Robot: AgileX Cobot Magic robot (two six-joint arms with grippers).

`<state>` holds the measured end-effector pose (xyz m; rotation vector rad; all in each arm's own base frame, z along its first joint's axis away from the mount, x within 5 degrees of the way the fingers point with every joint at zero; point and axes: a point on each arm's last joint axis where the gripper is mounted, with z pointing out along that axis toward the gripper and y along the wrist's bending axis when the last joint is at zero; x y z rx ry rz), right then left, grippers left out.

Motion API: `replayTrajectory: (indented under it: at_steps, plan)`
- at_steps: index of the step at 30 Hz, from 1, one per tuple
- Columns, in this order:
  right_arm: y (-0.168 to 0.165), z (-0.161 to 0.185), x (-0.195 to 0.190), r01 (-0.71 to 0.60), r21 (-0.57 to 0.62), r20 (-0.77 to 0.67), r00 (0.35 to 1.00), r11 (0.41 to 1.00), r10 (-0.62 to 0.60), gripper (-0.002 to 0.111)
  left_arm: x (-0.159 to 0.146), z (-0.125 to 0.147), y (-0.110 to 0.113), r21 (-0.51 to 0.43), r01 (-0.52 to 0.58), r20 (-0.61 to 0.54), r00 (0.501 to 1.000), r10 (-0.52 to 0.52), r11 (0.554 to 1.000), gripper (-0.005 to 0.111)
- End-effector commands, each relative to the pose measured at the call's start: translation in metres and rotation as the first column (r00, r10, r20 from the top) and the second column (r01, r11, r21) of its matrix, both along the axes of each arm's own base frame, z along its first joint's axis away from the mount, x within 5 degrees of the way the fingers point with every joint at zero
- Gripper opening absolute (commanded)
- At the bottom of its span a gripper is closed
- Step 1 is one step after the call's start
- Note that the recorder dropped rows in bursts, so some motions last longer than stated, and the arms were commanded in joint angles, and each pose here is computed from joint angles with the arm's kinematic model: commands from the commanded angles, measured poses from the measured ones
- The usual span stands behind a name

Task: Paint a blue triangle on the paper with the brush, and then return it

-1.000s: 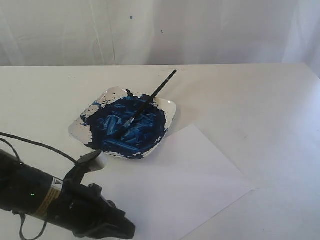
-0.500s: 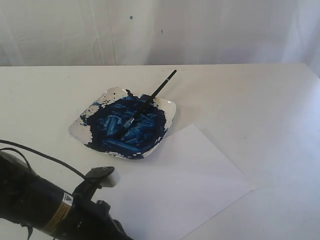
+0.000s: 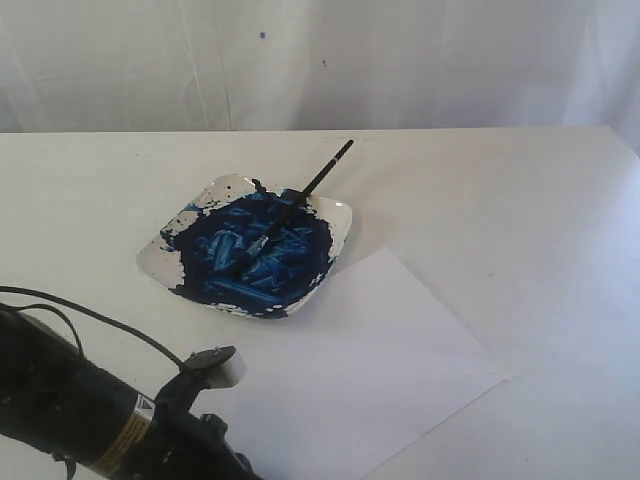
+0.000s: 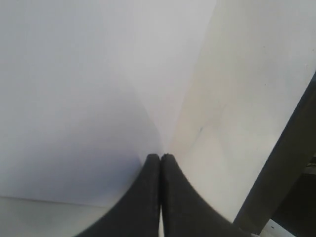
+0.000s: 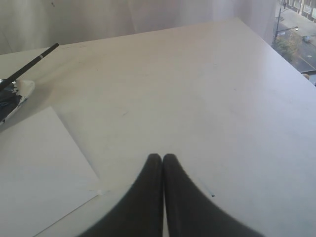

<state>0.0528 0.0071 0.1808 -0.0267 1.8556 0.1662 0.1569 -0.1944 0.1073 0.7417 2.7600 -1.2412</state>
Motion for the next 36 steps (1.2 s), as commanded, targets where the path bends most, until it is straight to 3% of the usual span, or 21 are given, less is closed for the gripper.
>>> replayTrajectory:
  at_steps: [1, 8, 16, 29, 36]
  plan:
    - [0.000, 0.001, 0.000, 0.005, 0.002, 0.017, 1.000, 1.000, -0.005, 0.000, 0.000, -0.009, 0.003, 0.051, 0.017, 0.029, 0.999, -0.019, 0.999, 0.000]
    - [0.000, 0.001, 0.000, 0.005, 0.002, 0.017, 1.000, 1.000, -0.005, 0.000, -0.003, -0.010, 0.004, 0.064, 0.076, 0.043, 0.996, -0.079, 0.995, 0.000]
    - [0.000, 0.001, 0.000, 0.005, 0.002, 0.017, 1.000, 1.000, -0.005, 0.000, 0.012, 0.004, 0.017, 0.036, -0.015, 0.060, 0.998, 0.013, 0.999, 0.000]
    - [0.000, 0.001, 0.000, 0.005, 0.002, 0.017, 1.000, 1.000, -0.005, 0.000, 0.012, 0.006, 0.016, 0.022, -0.013, 0.070, 0.997, 0.012, 1.000, 0.000]
    - [0.000, 0.001, 0.000, 0.005, 0.002, 0.017, 1.000, 1.000, -0.005, 0.000, 0.002, 0.017, 0.011, -0.108, 0.093, 0.038, 0.995, -0.089, 0.990, 0.000]
